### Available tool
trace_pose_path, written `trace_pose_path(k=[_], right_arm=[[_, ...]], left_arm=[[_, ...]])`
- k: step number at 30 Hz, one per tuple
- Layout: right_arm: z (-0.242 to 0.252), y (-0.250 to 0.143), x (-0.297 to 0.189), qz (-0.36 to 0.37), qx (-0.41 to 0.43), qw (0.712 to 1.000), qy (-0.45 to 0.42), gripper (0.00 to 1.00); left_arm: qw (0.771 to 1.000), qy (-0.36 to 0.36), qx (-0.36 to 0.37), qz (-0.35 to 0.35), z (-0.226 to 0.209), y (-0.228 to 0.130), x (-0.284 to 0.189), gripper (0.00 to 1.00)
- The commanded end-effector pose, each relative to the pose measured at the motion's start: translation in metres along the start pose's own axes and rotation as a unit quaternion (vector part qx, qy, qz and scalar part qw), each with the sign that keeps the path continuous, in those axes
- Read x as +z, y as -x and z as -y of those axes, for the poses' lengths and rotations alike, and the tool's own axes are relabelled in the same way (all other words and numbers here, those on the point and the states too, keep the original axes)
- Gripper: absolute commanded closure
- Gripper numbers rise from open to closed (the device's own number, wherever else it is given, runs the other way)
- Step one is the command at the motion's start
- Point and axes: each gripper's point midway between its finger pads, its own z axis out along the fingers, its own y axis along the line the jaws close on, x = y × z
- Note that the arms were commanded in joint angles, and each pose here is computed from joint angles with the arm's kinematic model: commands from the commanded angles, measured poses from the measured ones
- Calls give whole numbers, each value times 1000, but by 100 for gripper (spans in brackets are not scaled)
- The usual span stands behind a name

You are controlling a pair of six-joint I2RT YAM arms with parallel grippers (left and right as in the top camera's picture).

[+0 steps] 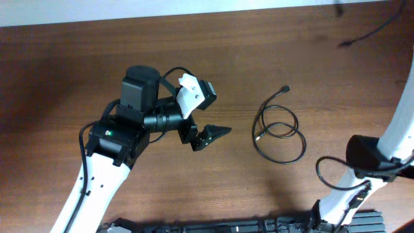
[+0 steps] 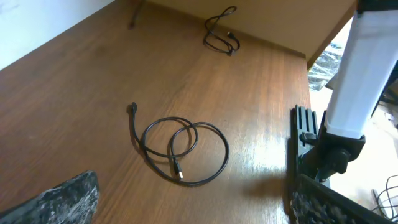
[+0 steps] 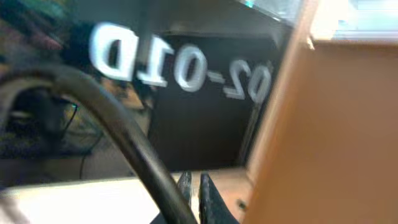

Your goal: Untangle cables

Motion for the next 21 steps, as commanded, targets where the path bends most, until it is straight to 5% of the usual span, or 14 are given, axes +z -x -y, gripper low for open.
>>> trace_pose_path(k=[1,6,16,20,21], right_arm=[[35,-34,10,-44,60,995,-60,96],[71,-142,25,-179,105,971,-117,96],[113,-350,-17,-422,150,876,-180,96],[120,-381,-31,-455,147,858,-190,80],[120,-384,-33,-459,148,856,-188,67]], left_arm=[[1000,3,7,4,1,3,-3,1],[1000,3,7,4,1,3,-3,1],[1000,3,7,4,1,3,-3,1],[1000,3,7,4,1,3,-3,1],[1000,3,7,4,1,3,-3,1]])
